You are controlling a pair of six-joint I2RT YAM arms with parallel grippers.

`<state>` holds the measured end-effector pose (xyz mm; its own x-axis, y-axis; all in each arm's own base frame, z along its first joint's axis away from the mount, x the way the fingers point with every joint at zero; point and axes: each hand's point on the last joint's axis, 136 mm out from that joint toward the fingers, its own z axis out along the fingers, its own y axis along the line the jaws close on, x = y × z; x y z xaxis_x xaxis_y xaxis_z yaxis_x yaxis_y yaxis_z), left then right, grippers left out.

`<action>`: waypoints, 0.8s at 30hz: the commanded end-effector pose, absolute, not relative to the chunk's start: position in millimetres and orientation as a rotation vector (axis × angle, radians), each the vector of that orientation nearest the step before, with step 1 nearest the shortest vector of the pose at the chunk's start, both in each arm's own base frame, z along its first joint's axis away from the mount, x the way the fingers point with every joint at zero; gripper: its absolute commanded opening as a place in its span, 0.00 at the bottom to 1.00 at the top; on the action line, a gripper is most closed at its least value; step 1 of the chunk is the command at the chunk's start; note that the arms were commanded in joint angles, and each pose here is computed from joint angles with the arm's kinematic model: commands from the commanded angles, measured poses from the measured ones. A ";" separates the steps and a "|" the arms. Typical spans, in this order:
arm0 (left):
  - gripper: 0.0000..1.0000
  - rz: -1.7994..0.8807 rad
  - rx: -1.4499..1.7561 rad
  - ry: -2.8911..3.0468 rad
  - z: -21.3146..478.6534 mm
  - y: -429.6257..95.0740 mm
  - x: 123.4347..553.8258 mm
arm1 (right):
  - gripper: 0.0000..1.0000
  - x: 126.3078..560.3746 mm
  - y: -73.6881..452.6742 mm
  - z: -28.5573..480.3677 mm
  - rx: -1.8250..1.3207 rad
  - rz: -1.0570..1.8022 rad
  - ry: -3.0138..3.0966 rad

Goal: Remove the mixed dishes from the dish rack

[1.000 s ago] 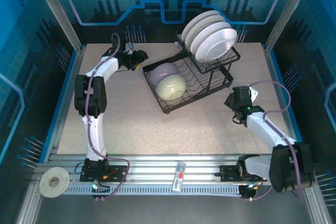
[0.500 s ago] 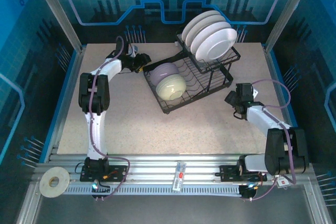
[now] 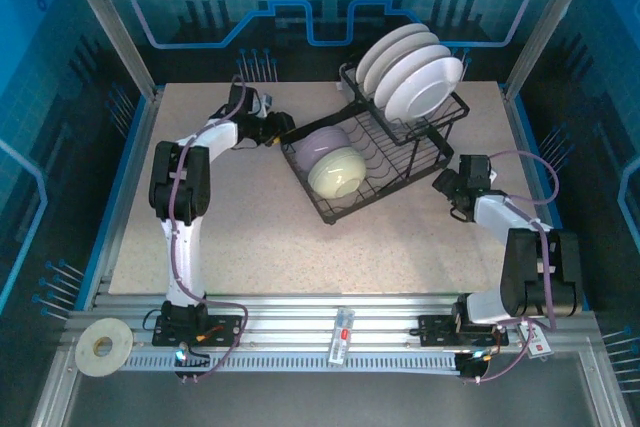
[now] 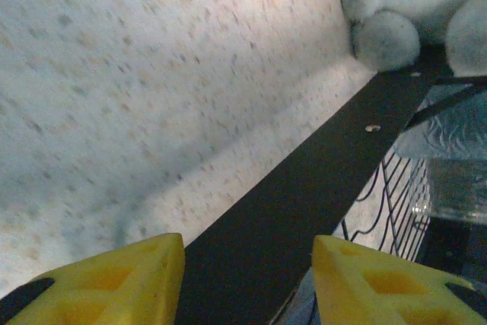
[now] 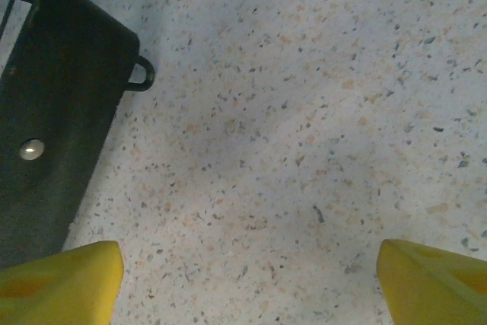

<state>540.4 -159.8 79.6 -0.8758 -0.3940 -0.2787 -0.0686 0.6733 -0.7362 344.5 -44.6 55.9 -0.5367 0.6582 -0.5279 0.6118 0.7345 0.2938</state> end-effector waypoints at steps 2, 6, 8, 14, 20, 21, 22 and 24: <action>0.48 -1.262 -0.151 2.561 90.4 -233.9 481.2 | 0.88 349.0 -55.2 58.1 1.008 0.131 2.267; 0.48 -1.277 -0.141 2.575 87.7 -244.7 462.0 | 0.88 349.4 -62.3 56.0 1.028 0.134 2.266; 0.47 -1.282 -0.139 2.584 85.8 -248.6 452.6 | 0.88 350.8 -64.1 56.0 1.034 0.138 2.265; 0.47 -1.297 -0.127 2.616 79.2 -258.4 421.0 | 0.89 360.4 -64.1 57.3 1.055 0.188 2.261; 0.48 -1.303 -0.132 2.645 70.0 -259.8 394.7 | 0.88 388.8 -55.0 57.8 1.016 0.287 2.263; 0.47 -1.304 -0.134 2.649 69.1 -259.4 391.3 | 0.88 394.0 -52.6 57.2 1.012 0.308 2.266; 0.47 -1.304 -0.134 2.654 67.8 -259.1 388.3 | 0.87 399.3 -49.5 57.1 1.004 0.325 2.266; 0.47 -1.304 -0.132 2.663 66.3 -258.8 383.1 | 0.87 408.9 -44.3 59.1 0.988 0.348 2.263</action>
<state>429.0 -232.2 72.9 -0.9367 -0.2464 -0.2487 0.0272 0.6570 -0.7534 377.1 -71.2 46.4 -0.4954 0.7348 -0.4633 0.6586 0.6655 0.3511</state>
